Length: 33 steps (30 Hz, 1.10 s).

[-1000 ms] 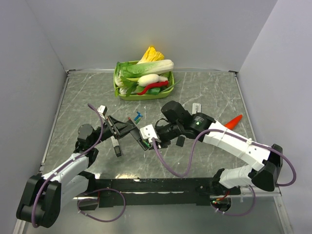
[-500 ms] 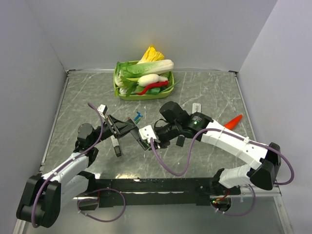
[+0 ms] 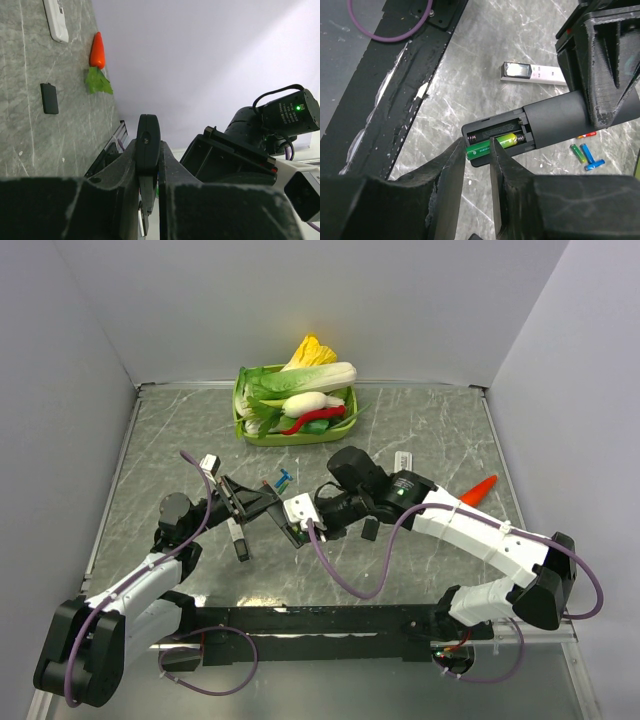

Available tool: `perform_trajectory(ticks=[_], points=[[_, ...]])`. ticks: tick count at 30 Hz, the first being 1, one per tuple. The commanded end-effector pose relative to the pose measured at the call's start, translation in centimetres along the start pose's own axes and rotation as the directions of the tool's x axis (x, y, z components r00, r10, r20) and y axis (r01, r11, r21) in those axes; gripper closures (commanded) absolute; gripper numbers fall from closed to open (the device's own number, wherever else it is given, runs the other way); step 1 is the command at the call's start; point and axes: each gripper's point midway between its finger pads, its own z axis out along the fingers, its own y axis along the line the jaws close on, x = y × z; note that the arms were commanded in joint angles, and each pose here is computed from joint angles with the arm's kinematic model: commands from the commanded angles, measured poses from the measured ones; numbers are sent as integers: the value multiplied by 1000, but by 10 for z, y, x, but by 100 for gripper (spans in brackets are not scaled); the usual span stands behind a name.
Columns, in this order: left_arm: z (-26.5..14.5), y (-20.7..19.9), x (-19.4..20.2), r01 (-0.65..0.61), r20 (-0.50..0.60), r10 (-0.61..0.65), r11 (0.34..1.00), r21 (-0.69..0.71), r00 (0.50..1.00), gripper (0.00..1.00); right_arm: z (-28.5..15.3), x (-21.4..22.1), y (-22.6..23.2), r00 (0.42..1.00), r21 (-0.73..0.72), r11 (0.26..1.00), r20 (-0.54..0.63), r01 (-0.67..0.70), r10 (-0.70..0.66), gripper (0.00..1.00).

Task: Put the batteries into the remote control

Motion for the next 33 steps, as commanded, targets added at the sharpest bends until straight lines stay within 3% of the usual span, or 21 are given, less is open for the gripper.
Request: perform_trajectory(ticks=[1,12,21,28,33], points=[[2,-23,-5,-58,-2,58,996,62,998,99,-1,-12,-10,999,39,999,46,11,-13,68],[2,-25,-4,-55,-3,55,996,65,998,99,2,-9,-6,999,49,999,48,-22,19,69],[2,-25,-4,-54,-1,54,996,67,999,99,-27,-57,-1,984,65,997,167,47,-57,67],[1,-27,-3,-58,-10,59,996,69,998,99,-22,-32,0,993,69,995,85,76,-82,57],[1,-28,-2,-59,-11,60,996,72,998,99,-17,-19,0,997,49,996,36,73,-75,56]])
